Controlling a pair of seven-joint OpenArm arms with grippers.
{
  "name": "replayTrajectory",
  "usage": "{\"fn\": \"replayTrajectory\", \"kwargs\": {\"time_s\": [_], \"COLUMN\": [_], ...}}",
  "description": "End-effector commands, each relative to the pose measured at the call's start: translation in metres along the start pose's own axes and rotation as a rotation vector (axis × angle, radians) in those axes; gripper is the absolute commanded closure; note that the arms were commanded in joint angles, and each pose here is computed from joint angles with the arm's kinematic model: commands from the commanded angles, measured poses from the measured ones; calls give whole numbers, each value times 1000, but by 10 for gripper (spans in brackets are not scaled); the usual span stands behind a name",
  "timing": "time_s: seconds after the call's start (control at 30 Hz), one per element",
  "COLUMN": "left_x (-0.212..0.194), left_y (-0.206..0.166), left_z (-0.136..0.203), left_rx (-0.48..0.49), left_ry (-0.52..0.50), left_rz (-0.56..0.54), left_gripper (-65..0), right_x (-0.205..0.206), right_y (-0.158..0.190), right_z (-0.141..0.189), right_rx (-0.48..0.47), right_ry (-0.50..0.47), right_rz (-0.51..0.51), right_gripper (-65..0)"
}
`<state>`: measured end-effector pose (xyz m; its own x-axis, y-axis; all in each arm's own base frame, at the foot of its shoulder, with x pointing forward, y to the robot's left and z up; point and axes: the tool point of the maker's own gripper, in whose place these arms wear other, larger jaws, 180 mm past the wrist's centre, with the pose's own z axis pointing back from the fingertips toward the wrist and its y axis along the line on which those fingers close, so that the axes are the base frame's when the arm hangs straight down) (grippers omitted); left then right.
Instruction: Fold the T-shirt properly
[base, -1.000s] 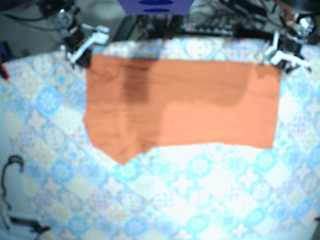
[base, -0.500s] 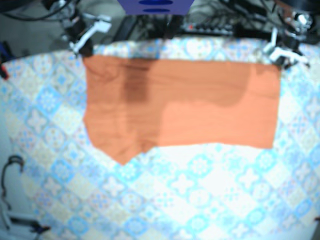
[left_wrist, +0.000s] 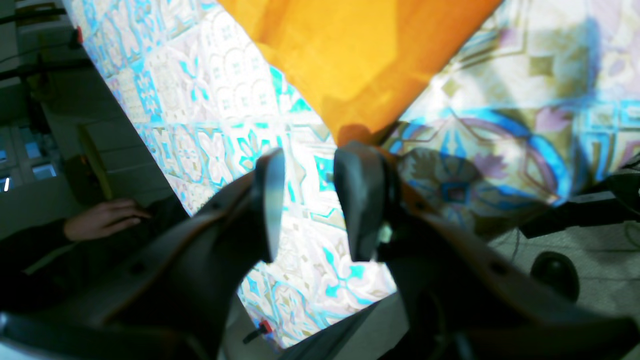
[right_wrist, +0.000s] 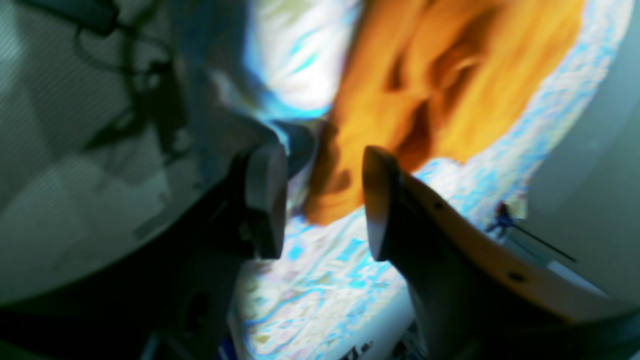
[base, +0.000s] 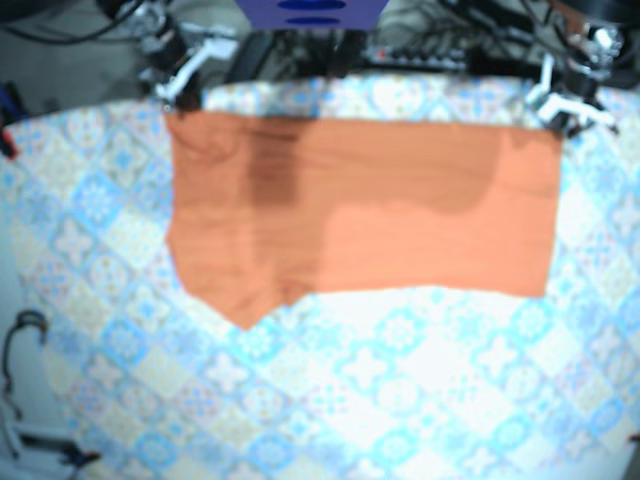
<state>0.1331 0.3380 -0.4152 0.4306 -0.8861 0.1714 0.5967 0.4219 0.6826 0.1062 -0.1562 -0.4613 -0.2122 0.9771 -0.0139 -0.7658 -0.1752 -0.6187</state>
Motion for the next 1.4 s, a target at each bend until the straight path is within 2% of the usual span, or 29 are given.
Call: {"fn": "replayTrajectory", "kwargs": {"time_s": [0.0, 0.43, 0.93, 1.37], "left_x": [-1, -2, -2, -2], "left_y": [10, 10, 10, 9], "left_z": [2, 2, 2, 2], "left_rx": [25, 25, 25, 24], "left_ry": [-3, 0, 1, 1], "left_rz": [-14, -13, -13, -14], "left_gripper": [-212, -212, -212, -212], "right_x": [-3, -9, -14, -7], "right_y": [-2, -25, -10, -15], "right_z": [3, -8, -12, -19], "right_rx": [-11, -62, -20, -31], "right_ry": [5, 17, 25, 18], "right_rz": [14, 21, -7, -26], "right_gripper": [-248, -248, -248, -246]}}
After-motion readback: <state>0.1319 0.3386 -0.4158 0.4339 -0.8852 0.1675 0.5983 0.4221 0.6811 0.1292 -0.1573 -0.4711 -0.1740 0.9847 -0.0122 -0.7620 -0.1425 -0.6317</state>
